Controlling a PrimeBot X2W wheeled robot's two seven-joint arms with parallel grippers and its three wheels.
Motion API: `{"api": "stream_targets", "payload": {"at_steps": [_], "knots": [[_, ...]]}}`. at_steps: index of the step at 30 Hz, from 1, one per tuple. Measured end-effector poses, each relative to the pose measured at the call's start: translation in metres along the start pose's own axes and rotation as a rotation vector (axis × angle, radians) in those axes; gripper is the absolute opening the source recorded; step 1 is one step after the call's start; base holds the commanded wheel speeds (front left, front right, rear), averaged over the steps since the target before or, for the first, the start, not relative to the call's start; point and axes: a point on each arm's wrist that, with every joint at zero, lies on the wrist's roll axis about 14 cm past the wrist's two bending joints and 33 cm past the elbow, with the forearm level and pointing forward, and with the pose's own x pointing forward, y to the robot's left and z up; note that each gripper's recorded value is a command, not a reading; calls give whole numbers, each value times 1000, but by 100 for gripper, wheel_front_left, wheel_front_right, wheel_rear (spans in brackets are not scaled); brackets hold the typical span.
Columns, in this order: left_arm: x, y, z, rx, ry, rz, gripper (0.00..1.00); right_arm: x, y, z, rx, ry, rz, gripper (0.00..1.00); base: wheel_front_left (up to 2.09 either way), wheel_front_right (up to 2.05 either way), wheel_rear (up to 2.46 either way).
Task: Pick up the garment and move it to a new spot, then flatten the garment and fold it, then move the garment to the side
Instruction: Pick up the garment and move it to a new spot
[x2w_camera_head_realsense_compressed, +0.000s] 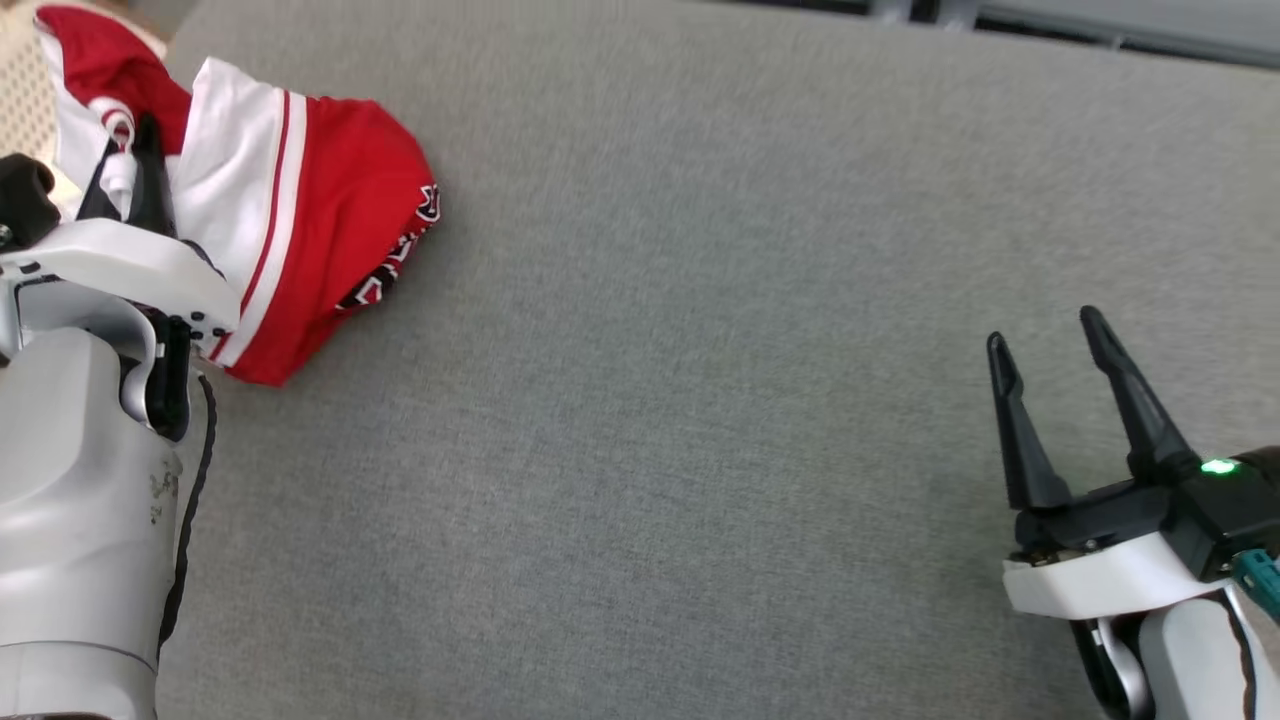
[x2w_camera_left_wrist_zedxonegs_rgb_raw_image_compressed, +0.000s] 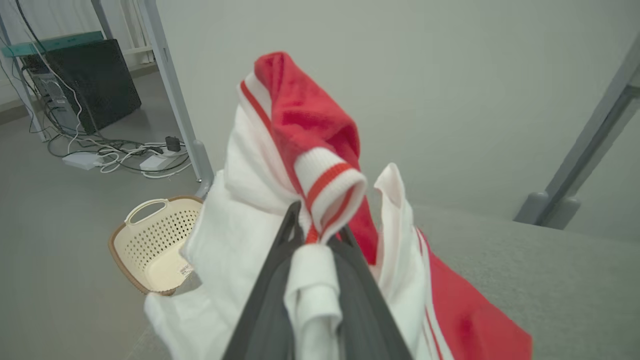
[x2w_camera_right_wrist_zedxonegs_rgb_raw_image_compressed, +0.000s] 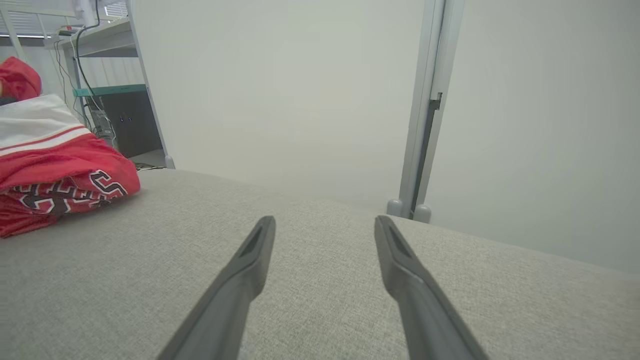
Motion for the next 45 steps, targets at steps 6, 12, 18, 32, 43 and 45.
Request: {"api": "stream_targets", "payload": {"at_steps": [6, 12, 18, 32, 43, 45], "knots": [[-14, -47, 83, -26, -206, -161, 0, -25, 3, 42, 9, -81, -66, 100, 0, 0, 0], [-40, -134, 139, -42, -315, -406, 0, -65, -20, 66, -6, -125, -194, 100, 0, 0, 0], [-84, -227, 178, -37, -389, -660, 0, -110, -47, 87, -26, -172, -334, 100, 0, 0, 0], [-168, -406, 56, 159, -182, -1139, 0, -200, -102, 97, -35, -192, -645, 100, 0, 0, 0], [-197, -407, -77, 121, 202, -1185, 100, -182, -107, 73, -7, -125, -630, 100, 0, 0, 0], [-203, -400, -83, 84, 240, -1180, 100, -172, -103, 71, -5, -122, -601, 100, 0, 0, 0]]}}
